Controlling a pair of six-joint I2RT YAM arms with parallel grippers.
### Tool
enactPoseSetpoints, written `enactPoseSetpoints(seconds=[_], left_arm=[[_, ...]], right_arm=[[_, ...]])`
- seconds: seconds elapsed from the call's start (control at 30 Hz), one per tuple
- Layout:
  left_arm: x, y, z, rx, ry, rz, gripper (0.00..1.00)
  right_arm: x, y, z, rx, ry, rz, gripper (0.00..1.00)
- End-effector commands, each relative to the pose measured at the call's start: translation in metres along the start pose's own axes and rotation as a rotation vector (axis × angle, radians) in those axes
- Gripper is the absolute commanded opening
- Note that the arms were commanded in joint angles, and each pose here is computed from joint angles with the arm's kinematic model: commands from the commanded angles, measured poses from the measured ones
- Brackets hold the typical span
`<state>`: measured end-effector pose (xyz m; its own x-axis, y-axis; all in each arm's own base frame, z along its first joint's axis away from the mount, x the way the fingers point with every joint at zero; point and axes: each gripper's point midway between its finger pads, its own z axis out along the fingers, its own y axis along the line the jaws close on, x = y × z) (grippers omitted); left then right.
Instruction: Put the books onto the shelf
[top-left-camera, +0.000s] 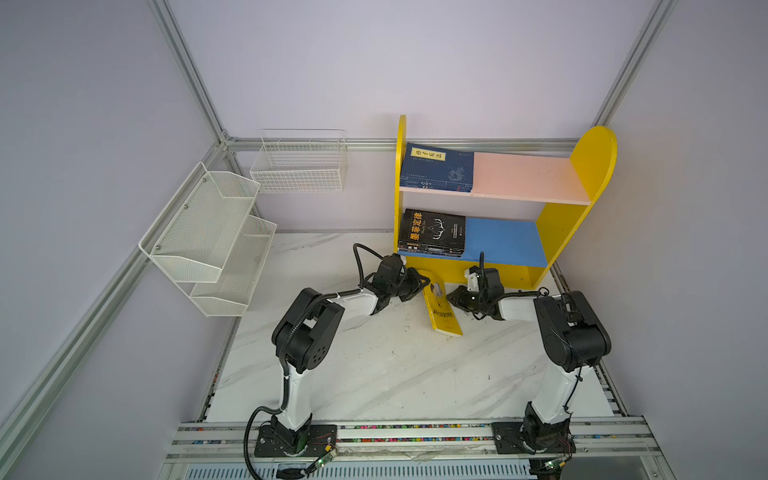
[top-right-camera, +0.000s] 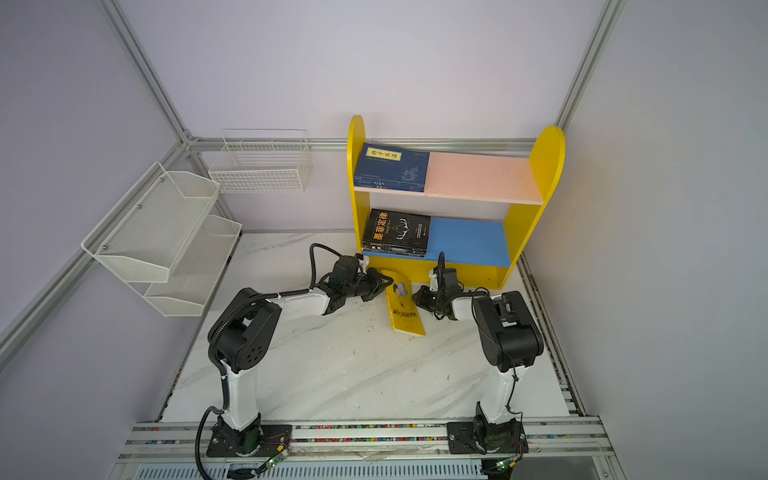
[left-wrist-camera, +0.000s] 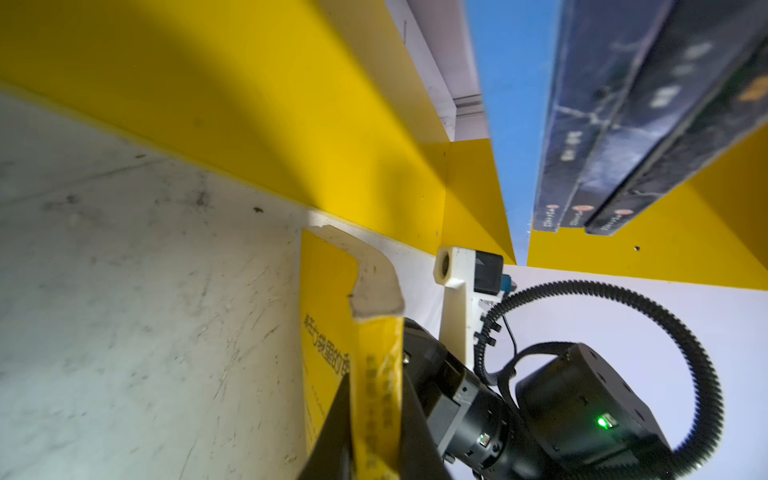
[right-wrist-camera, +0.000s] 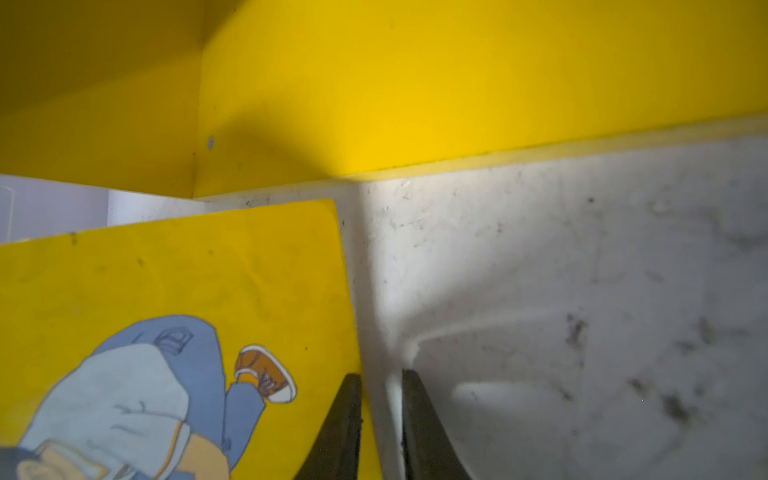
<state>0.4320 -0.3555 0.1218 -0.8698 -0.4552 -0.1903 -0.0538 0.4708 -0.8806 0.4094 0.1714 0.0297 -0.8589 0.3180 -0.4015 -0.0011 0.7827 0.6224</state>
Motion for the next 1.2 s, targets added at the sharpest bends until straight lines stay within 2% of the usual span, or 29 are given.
enactPoseSetpoints(seconds=[0.0, 0.07, 0.17, 0.3, 0.4, 0.47, 0.57, 0.63, 0.7, 0.8, 0.87, 0.93, 1.03, 1.17], left_arm=[[-0.002, -0.035, -0.016, 0.051, -0.011, 0.087, 0.07], [-0.002, -0.038, -0.021, 0.019, -0.002, 0.117, 0.01], [0.003, -0.050, -0.036, -0.013, 0.038, 0.180, 0.00], [0.021, -0.073, -0.072, -0.050, 0.160, 0.322, 0.00], [0.029, -0.114, -0.103, 0.044, 0.207, 0.405, 0.00], [0.024, -0.146, -0.119, 0.128, 0.183, 0.428, 0.00], [0.005, -0.198, -0.136, 0.265, 0.115, 0.441, 0.00], [-0.013, -0.220, -0.140, 0.304, 0.051, 0.432, 0.00], [-0.040, -0.238, -0.145, 0.328, -0.081, 0.395, 0.00], [-0.081, -0.245, -0.152, 0.342, -0.294, 0.270, 0.00], [-0.097, -0.249, -0.155, 0.379, -0.388, 0.208, 0.00], [-0.106, -0.253, -0.156, 0.428, -0.434, 0.162, 0.00], [-0.117, -0.256, -0.163, 0.468, -0.523, 0.121, 0.00], [-0.130, -0.257, -0.175, 0.483, -0.646, 0.085, 0.00]], right_arm=[[0.045, -0.012, -0.008, 0.071, 0.157, 0.056, 0.24], [0.038, -0.002, -0.017, 0.052, 0.140, 0.041, 0.27], [0.029, 0.016, -0.036, 0.024, 0.116, 0.017, 0.35], [0.008, 0.046, -0.071, -0.031, 0.038, 0.015, 0.60], [-0.019, 0.074, -0.109, -0.105, -0.070, 0.026, 0.71], [-0.038, 0.090, -0.135, -0.150, -0.147, 0.027, 0.77], [-0.063, 0.107, -0.169, -0.209, -0.239, 0.017, 0.84], [-0.078, 0.112, -0.189, -0.250, -0.284, 0.031, 0.86], [-0.090, 0.118, -0.209, -0.299, -0.331, 0.049, 0.88], [-0.094, 0.123, -0.231, -0.352, -0.365, 0.047, 0.91], [-0.092, 0.129, -0.241, -0.423, -0.367, 0.057, 0.91], [-0.087, 0.138, -0.247, -0.507, -0.360, 0.092, 0.92], [-0.078, 0.155, -0.261, -0.709, -0.360, 0.166, 0.92], [-0.069, 0.159, -0.268, -0.802, -0.372, 0.239, 0.92]])
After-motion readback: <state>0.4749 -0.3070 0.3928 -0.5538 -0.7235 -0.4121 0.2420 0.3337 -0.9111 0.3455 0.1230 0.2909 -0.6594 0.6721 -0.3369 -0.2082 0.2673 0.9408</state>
